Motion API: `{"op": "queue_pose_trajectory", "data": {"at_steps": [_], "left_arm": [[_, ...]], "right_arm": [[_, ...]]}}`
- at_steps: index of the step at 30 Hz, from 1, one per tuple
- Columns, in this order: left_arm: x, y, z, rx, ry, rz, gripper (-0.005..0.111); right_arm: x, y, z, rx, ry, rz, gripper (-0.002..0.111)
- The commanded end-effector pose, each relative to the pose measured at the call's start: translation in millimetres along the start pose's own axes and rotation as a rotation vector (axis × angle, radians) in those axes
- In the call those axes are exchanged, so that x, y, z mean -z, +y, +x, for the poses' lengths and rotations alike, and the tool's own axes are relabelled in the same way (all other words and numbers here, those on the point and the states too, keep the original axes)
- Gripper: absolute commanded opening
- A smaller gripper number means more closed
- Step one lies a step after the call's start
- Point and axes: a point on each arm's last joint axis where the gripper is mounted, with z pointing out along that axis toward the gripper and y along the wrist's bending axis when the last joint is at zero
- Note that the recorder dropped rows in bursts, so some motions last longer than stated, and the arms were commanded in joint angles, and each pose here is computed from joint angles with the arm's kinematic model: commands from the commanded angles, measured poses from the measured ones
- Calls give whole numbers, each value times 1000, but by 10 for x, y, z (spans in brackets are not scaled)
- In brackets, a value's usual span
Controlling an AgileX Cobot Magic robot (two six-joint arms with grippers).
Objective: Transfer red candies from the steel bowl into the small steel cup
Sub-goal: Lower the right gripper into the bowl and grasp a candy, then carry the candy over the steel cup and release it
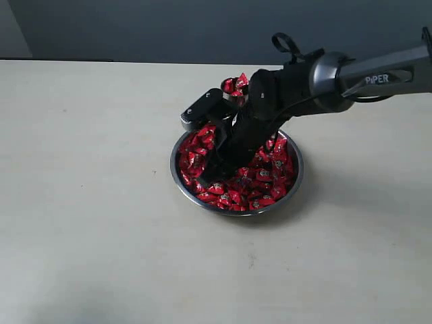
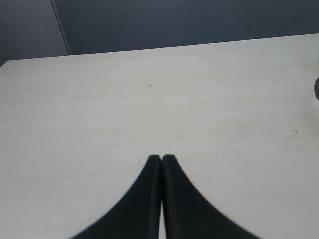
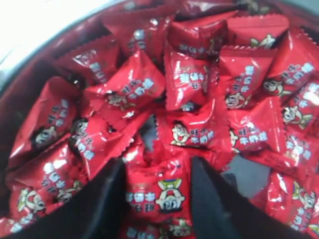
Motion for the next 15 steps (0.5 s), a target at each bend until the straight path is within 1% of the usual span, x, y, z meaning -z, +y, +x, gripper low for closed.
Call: {"op": "queue_pose_trajectory", "data": {"at_steps": [1, 2, 3, 8, 11, 15], "left_arm": [[12, 0, -35, -2, -20, 4, 0], [12, 0, -35, -2, -20, 4, 0], [12, 0, -35, -2, -20, 4, 0], [12, -1, -33, -2, -18, 4, 0], [12, -1, -33, -2, -18, 4, 0], [12, -1, -33, -2, -18, 4, 0]], "right_arm": [[12, -14, -17, 5, -18, 17, 13], [30, -14, -25, 5, -22, 18, 3], [46, -15, -34, 3, -27, 20, 0], [244, -12, -113, 8, -70, 32, 0], [483, -9, -199, 9, -127, 51, 0], [674, -31, -265, 3, -187, 78, 0]]}}
